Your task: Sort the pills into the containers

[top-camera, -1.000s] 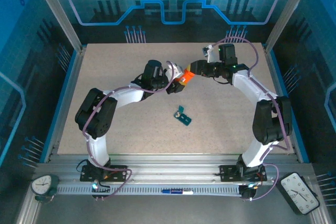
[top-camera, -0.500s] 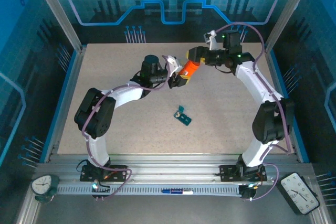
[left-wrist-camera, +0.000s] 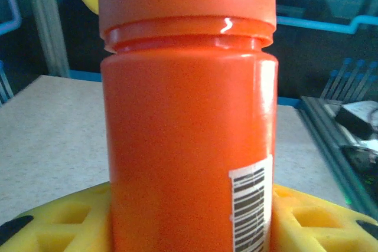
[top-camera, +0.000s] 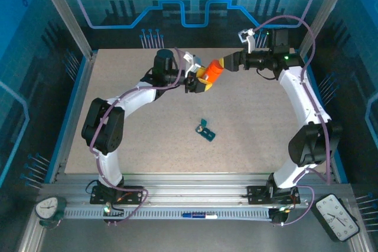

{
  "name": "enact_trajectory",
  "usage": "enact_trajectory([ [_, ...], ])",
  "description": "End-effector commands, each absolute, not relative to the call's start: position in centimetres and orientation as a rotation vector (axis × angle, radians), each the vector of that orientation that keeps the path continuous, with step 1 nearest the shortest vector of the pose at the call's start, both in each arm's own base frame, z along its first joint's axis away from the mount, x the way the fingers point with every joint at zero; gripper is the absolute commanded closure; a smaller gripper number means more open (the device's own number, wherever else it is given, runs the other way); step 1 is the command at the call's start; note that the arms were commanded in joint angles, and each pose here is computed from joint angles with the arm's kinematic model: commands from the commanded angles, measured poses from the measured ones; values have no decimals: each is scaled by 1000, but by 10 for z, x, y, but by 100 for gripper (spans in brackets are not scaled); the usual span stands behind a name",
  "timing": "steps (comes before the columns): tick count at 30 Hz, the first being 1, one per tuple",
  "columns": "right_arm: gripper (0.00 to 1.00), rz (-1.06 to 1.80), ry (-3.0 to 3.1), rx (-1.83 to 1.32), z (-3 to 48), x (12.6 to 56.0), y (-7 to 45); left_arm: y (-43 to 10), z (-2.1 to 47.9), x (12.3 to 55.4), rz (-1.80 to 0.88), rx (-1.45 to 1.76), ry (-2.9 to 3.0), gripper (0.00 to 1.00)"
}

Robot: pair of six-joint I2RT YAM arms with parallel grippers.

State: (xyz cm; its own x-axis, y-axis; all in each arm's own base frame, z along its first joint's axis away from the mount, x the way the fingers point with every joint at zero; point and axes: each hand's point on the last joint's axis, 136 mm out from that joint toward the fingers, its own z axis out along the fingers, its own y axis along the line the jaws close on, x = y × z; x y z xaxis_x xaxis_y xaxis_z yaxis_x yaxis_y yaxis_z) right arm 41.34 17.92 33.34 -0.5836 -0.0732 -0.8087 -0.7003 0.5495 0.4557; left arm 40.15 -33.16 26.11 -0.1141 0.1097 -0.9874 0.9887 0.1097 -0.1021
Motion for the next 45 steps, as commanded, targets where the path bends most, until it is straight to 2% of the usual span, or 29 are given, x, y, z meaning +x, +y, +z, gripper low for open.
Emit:
enact_trajectory([
  [1,13,1026,1969,-774,344,395,182,-330,266,386,-1320,1214,1432,100],
  [6,11,1064,1952,-829,349,390,189,-331,267,382,-1388,1221,1445,100],
  [16,11,1096,2038,-899,324,386,204,-331,269,380,-1421,1226,1450,100],
  [23,15,1130,2058,-922,316,383,211,-332,268,380,-1427,1228,1452,100],
  [28,27,1158,2071,-926,311,381,214,-332,270,380,-1426,1229,1450,100],
  [34,55,1182,2085,-913,307,382,216,-332,271,380,-1426,1231,1448,100],
  [40,65,1192,2142,-804,293,389,215,-331,274,384,-1375,1219,1437,100],
  [45,72,1218,2244,-608,264,402,214,-330,279,396,-1216,1172,1411,100],
])
